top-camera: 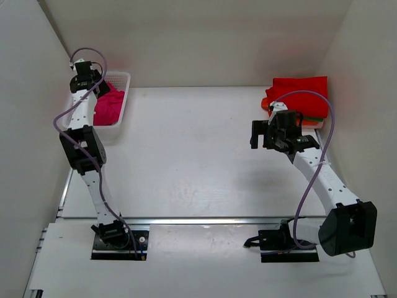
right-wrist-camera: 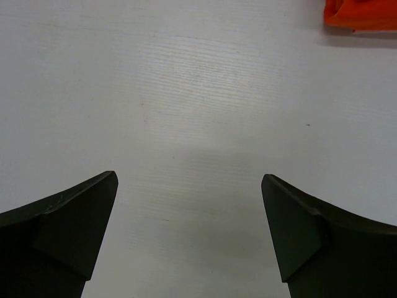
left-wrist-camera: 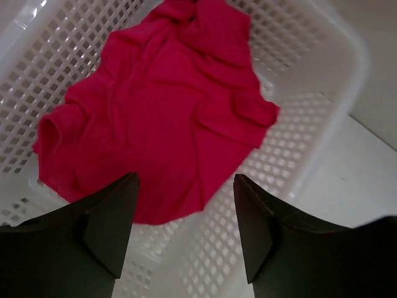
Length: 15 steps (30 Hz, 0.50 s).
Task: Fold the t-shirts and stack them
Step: Grab crumpled tshirt from bin with the left arm
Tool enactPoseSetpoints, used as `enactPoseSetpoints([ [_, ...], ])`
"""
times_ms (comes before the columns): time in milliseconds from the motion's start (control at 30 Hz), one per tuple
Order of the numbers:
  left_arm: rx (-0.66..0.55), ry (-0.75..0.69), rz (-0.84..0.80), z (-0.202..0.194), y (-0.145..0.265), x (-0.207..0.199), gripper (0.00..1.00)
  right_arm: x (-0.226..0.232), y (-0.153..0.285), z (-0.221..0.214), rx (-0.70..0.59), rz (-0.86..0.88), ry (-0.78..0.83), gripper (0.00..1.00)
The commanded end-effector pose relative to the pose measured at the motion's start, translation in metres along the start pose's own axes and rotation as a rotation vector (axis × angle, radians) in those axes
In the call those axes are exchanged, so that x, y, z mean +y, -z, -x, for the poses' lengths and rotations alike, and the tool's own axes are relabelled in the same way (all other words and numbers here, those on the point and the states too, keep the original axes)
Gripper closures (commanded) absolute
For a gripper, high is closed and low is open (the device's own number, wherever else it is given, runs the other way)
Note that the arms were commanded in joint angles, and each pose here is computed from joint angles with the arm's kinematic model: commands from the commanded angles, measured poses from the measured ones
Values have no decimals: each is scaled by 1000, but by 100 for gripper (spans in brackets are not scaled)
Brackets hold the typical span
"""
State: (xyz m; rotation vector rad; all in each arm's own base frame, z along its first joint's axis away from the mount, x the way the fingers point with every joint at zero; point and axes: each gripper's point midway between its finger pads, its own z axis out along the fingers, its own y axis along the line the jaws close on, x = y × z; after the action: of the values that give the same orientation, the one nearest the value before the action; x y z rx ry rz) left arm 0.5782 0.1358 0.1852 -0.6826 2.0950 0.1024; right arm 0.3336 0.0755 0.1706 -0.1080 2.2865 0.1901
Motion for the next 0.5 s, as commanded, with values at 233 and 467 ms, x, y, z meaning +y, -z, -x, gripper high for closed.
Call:
enactPoseSetpoints([
  [233, 22, 70, 17, -23, -108, 4, 13, 8, 0, 45, -111, 37, -1, 1],
  [467, 209, 34, -55, -93, -135, -1, 54, 10, -7, 41, -90, 48, -9, 1],
])
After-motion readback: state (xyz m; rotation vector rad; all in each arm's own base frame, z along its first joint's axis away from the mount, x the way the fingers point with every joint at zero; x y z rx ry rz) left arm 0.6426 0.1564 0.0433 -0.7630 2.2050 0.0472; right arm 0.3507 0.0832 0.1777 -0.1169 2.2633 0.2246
